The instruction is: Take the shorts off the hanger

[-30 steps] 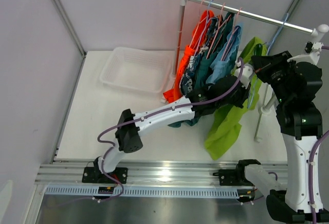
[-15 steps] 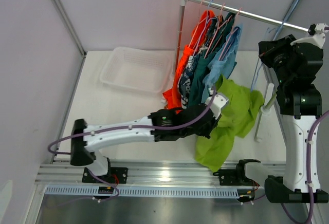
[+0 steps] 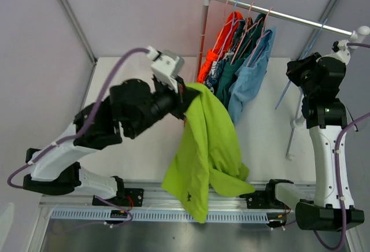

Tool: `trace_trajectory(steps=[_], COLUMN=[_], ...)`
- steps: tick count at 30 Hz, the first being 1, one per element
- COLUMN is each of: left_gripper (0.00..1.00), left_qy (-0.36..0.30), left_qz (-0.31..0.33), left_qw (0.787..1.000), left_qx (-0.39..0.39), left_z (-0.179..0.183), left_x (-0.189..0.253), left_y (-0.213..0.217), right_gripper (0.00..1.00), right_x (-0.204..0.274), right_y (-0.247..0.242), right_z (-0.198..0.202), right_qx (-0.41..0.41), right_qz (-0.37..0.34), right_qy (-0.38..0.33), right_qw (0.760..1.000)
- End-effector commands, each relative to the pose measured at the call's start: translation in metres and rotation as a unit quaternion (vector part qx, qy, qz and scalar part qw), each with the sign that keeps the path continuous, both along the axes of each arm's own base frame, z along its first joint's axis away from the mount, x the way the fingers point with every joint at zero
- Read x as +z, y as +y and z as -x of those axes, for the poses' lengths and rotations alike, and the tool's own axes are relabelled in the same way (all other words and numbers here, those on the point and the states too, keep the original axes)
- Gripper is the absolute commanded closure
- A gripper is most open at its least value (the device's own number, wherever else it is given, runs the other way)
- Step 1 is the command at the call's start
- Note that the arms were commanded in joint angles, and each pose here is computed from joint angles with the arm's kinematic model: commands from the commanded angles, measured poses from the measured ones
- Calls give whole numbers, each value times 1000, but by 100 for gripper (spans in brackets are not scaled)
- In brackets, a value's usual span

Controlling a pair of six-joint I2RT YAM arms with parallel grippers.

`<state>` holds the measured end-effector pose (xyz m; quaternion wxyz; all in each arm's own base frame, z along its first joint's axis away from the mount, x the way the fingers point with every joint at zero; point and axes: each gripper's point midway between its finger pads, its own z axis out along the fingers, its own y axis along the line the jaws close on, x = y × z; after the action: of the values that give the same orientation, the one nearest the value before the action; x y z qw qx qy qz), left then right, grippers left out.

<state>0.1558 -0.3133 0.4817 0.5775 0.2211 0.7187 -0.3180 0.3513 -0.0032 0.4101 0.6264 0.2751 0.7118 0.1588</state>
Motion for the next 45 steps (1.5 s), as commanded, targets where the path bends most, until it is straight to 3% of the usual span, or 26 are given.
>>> trace_trajectory(steps=[1,3,4,5,6,7,8,9,11,12,19,24,26,29,31,33,35,36,37,39,43,45], left_gripper=[100,100,100,100,100,100,100,100,100,100,100,100,100,100,100,99,87,51,28,1,1,1], left_qy=[-47,-63,-75,-87,-98,-106,-121,-148,-146,-149,-172,-153,-120,-35,23,50,76,91,99,117,140,105], left_qz=[12,26,19,29,31,21,32,56,40,41,137,126,112,70,46,28,9,-4,-12,-25,-59,-42], left_qw=[995,991,990,987,984,981,978,969,968,961,958,965,969,975,972,966,959,957,954,950,941,948], left_qx=[86,113,121,129,149,159,170,190,202,229,183,173,187,210,227,253,272,274,282,288,303,297], left_z=[-39,-57,-64,-69,-86,-97,-101,-106,-144,-165,-245,-321,-347,-384,-391,-387,-383,-380,-375,-368,-340,-318], left_x=[44,65,71,85,97,100,117,143,133,133,152,109,77,-9,-71,-105,-140,-161,-171,-190,-212,-177], left_y=[60,81,87,96,104,108,118,140,132,149,160,142,140,136,139,149,157,159,163,167,175,173], right_gripper=[100,100,90,72,48,16,3,1,1,1,1,1,1,1,1,1,1,1,1,1,1,1], right_x=[14,7,6,5,5,3,2,1,-5,-7,-35,-58,-62,-62,-56,-46,-33,-24,-12,8,47,63], right_y=[0,2,3,4,5,5,5,5,6,7,23,30,32,35,38,47,52,55,57,64,72,73], right_z=[11,14,18,20,21,25,27,29,35,38,60,71,73,76,77,77,79,80,81,82,78,67], right_qx=[7,11,13,18,20,21,22,22,25,28,71,92,98,109,120,145,159,167,172,188,207,209], right_qz=[7,6,5,9,10,11,12,15,19,20,17,15,16,22,26,30,31,30,30,29,13,9], right_qy=[-34,-28,-28,-27,-27,-26,-25,-24,-19,-18,-12,4,6,2,-11,-32,-51,-66,-81,-112,-165,-180], right_qw=[999,1000,1000,999,999,999,999,999,999,999,997,996,995,994,992,988,985,983,981,975,964,961])
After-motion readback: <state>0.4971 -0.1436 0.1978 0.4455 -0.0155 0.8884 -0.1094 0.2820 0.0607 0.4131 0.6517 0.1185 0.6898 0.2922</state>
